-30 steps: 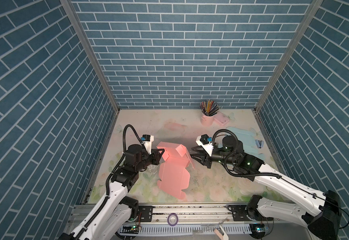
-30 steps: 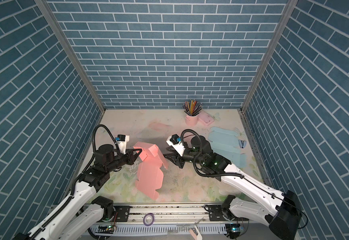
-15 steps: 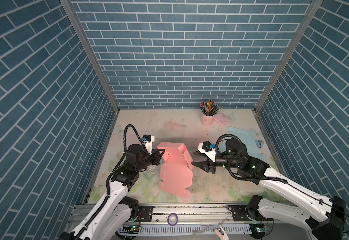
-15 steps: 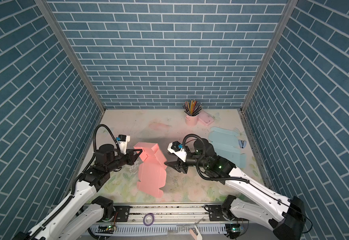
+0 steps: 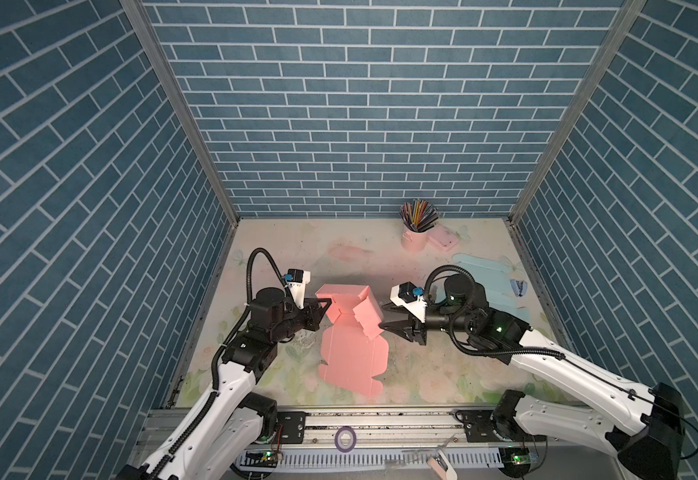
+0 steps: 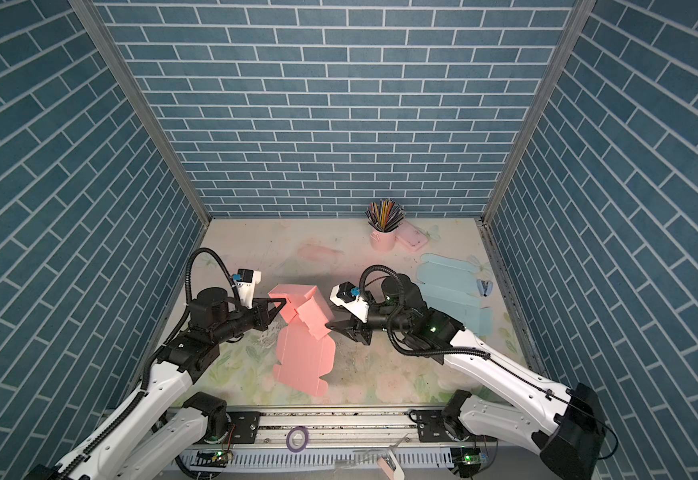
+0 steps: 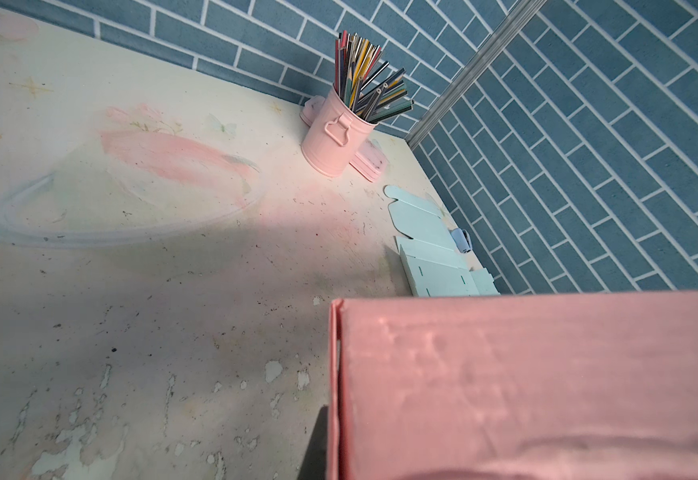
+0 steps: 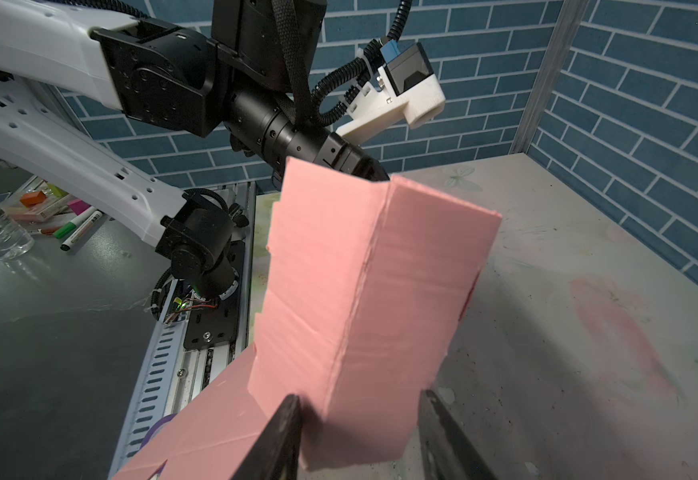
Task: Fold the paper box
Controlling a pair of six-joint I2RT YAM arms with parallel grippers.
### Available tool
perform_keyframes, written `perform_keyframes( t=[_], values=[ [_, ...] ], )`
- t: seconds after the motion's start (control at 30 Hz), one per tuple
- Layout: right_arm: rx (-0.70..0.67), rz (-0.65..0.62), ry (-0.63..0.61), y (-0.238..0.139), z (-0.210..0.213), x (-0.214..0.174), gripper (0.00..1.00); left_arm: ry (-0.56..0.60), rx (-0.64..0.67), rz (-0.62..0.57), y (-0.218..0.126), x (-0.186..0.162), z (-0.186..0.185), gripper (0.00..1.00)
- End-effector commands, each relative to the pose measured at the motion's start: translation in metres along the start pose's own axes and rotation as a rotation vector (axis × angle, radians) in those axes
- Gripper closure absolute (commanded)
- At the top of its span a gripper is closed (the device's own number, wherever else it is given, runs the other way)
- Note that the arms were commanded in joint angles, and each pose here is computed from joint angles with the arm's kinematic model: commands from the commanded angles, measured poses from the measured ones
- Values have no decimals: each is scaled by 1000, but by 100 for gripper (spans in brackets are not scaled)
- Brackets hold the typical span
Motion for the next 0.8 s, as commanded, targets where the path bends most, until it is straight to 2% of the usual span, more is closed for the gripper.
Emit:
perform_keyframes(
  t=[0.0, 0.17, 0.5, 0.6, 0.77],
  values=[
    [66, -59, -42, 2, 9, 22, 56, 22, -12, -34, -4, 12, -6, 100],
    [52, -49, 3, 16, 3, 22, 59, 17, 33, -25, -4, 10, 1, 100],
    [-149, 3, 90, 52, -30, 14, 64, -19, 210, -25, -10, 11, 24, 100],
    [-230, 18, 118, 61, -41, 11, 63, -37, 251, -33, -11, 11, 30, 100],
    [-366, 39, 157, 77, -55, 5, 57, -40, 350, -32, -14, 10, 42, 100]
  ],
)
Point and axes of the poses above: each gripper's point midway between its finger pads, its own y axis out along the fingers, its own z axis along the line the jaws close on, x = y × z, the point moved 3 cm from there along -y, back along the fingers, and after that the axes turned 11 degrees about y, right-handed, at the moved point
